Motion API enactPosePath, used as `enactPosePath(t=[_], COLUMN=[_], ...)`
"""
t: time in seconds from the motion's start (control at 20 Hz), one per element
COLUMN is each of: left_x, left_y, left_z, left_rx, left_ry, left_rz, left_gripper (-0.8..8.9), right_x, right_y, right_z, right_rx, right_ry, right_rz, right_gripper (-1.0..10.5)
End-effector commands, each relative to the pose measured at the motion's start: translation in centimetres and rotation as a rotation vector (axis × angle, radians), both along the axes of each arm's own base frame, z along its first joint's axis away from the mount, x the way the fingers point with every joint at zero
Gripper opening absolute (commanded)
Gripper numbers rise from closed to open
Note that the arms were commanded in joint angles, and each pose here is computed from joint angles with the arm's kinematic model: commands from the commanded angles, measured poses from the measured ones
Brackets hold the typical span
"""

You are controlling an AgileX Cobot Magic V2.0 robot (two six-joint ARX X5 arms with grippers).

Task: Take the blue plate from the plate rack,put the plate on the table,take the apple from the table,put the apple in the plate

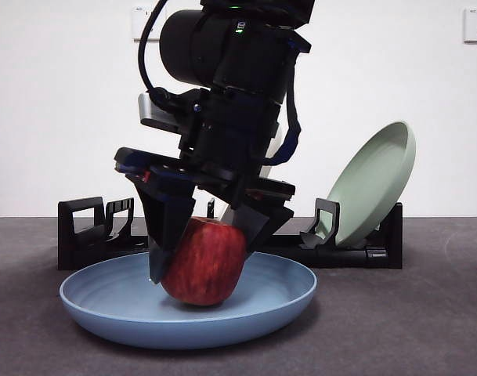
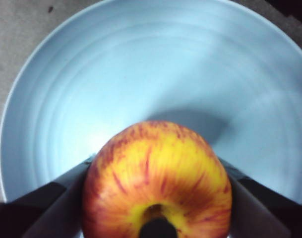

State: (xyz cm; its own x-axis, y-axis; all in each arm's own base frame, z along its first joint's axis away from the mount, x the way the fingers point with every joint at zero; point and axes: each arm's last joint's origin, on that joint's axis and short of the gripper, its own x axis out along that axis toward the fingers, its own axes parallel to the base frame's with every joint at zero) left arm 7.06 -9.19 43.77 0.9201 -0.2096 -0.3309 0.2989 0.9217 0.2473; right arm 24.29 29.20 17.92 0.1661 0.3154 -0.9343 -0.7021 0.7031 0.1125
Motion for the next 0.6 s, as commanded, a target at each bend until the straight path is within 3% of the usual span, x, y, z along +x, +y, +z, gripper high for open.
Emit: enactPosePath(t=[0.05,0.3,0.6], left_x=[0.0,0.1,0.9], left_y=[0.1,-0.2,-1.8], left_z=[-0.1,-0.2,-0.6], left_rx=[-0.011,0.000,0.027], left_ry=[0.010,0.017,0.032], left_rz=[0.010,0.010,0.007], left_gripper=[3.15,3.15,3.14], right_x=[0.1,-0.2,-2.4], right_y=[0.0,-0.6,-4.2], right_z=[0.0,2.9,10.6], right_rx=[0.003,0.063,0.155], right_ry=[-0.001,-0.051,-0.191], right_rz=[-0.007,-0.011,-0.048], right_gripper=[4.6,4.5,4.4])
